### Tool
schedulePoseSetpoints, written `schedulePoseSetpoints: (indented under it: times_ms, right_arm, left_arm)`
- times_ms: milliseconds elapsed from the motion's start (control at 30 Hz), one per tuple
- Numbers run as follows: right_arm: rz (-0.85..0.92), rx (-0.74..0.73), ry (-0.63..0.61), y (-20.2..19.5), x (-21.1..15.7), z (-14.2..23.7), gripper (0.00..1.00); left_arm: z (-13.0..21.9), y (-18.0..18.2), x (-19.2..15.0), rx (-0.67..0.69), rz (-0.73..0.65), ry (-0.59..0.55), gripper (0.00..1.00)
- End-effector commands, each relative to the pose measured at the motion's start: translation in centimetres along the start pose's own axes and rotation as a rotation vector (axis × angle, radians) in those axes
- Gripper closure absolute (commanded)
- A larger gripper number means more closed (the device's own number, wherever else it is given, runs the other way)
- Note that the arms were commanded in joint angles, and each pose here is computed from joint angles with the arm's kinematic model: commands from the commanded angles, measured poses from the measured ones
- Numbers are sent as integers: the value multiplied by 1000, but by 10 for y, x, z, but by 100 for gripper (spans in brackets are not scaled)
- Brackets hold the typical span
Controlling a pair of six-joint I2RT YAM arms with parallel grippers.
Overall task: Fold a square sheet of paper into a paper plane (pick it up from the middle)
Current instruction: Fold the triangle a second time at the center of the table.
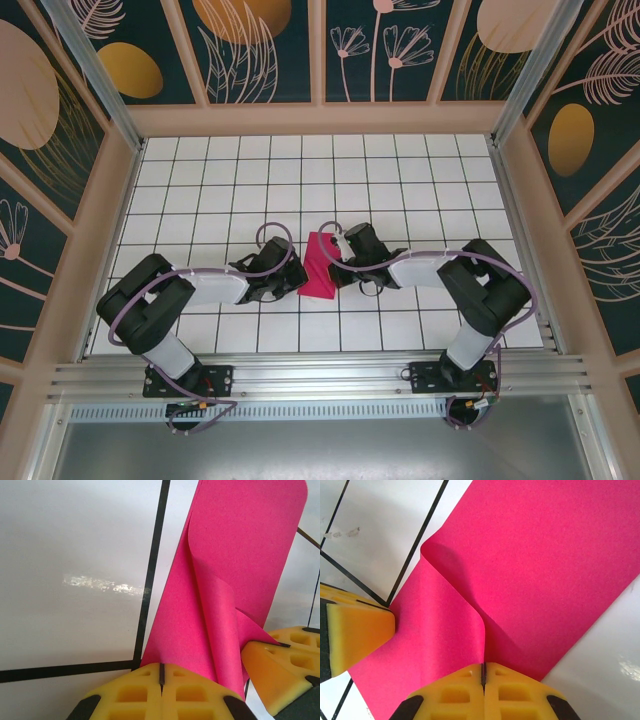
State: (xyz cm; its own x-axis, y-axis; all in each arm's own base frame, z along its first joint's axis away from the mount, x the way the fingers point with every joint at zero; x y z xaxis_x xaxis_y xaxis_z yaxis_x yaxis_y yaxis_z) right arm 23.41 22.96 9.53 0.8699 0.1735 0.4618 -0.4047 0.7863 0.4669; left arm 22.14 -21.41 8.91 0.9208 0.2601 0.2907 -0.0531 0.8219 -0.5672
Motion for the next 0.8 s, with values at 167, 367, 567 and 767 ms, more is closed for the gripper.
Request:
schedulePoseSetpoints:
  times_ms: [167, 367, 567, 767]
  right_arm:
    - [13, -2, 8, -2, 5, -3, 98]
    - [4, -26, 34, -6, 2, -8, 98]
    - [-16, -50, 67, -12, -6, -13, 98]
    - [-13, -62, 67, -14, -9, -10, 98]
  left_arm:
    - [-7, 30, -15, 181, -16, 60, 100]
    - [-6, 29, -14, 181, -19, 55, 100]
    - [-6, 28, -13, 181, -22, 52, 100]
    - [0, 24, -9, 173, -20, 22, 99]
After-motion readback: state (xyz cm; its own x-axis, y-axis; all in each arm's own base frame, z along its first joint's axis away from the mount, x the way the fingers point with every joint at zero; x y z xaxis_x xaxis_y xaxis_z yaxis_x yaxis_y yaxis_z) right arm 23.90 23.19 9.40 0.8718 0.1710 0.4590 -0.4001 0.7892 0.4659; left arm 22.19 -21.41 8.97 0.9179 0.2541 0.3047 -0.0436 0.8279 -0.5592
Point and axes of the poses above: each hand's point on the last joint's axis, 136 mm out from that joint toward the fingers, its own z axis back along the fingers, its own y axis along the line the jaws close on, x = y × z, the point moved 10 cm from there along z, back along the fingers, and after that the axes turned 8 degrees about -z, right-handed, at the moved point
